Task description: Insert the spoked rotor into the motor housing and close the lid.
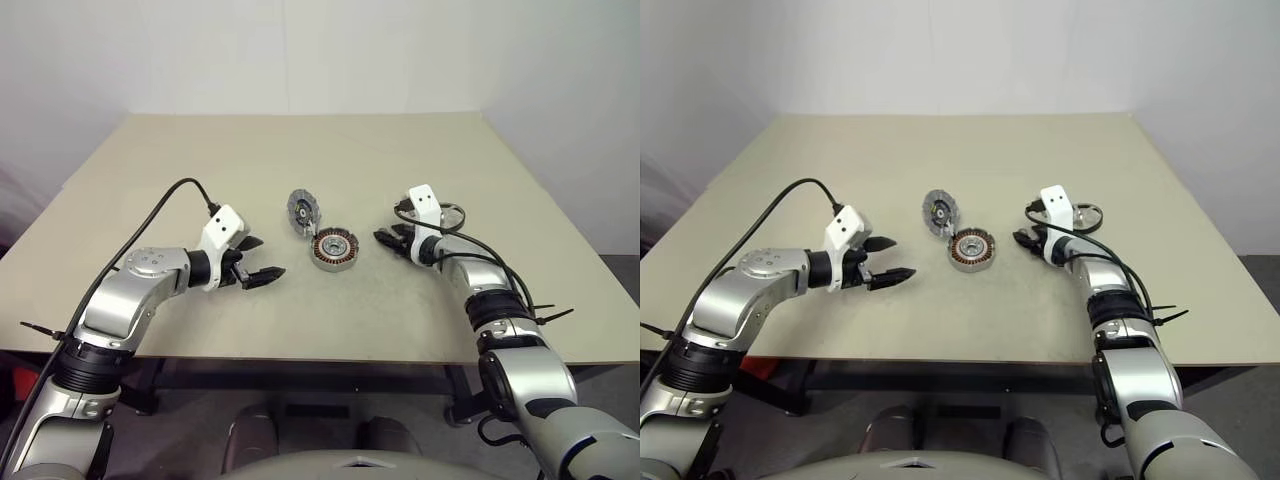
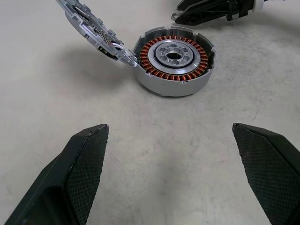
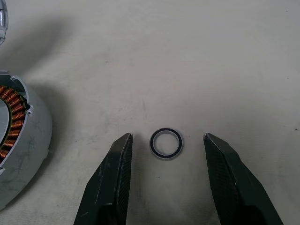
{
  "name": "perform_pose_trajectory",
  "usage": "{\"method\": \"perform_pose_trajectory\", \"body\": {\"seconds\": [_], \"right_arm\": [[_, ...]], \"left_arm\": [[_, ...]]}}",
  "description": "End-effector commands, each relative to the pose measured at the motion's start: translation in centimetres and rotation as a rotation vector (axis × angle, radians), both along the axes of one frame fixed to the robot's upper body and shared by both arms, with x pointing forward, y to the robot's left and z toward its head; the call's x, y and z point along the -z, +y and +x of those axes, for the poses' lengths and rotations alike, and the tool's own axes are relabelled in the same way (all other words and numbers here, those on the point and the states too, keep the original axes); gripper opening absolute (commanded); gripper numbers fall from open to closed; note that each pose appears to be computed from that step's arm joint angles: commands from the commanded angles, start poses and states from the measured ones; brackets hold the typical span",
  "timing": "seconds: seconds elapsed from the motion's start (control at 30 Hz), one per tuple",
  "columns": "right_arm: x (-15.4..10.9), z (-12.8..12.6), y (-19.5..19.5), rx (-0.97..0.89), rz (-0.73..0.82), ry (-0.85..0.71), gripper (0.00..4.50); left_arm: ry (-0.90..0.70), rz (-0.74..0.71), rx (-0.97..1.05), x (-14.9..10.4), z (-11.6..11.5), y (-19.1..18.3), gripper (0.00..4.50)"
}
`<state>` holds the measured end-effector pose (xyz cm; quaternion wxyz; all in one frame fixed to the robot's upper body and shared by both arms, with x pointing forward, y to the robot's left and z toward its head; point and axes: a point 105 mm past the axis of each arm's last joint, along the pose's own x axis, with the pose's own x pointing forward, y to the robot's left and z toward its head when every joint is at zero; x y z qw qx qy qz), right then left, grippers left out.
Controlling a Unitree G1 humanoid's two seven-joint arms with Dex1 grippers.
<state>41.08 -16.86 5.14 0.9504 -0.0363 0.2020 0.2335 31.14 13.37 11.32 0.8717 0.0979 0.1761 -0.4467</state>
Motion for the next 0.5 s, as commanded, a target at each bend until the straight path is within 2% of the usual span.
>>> {"method": "perform_pose_trajectory", "body": {"seconds": [0.03,0.13,0.17,0.23,0.33,0.5], "right_arm": [[-0.7,0.5,0.2,0.0,-0.014,-0.025,2.68],[-0.6,0.6,-0.1,0.011,-0.024,-0.021,2.68],[-0.6,0.6,-0.2,0.016,-0.029,-0.02,2.51],[-0.5,0.7,-0.5,0.022,-0.041,-0.018,2.12],[-0.4,0.7,-0.7,0.023,-0.056,-0.017,1.1],[-0.4,0.7,-1.1,0.027,-0.071,-0.022,1.1]], "left_arm": [[-0.058,0.0,0.0,-1.4,0.1,0.2,4.5],[-0.06,0.002,-0.005,-1.4,0.1,0.3,4.5],[-0.062,0.002,-0.007,-1.4,0.1,0.3,4.5],[-0.064,0.002,-0.01,-1.5,0.2,0.4,4.5],[-0.067,0.002,-0.013,-1.6,0.2,0.5,4.5],[-0.069,0.001,-0.017,-1.6,0.3,0.5,4.5]]}}
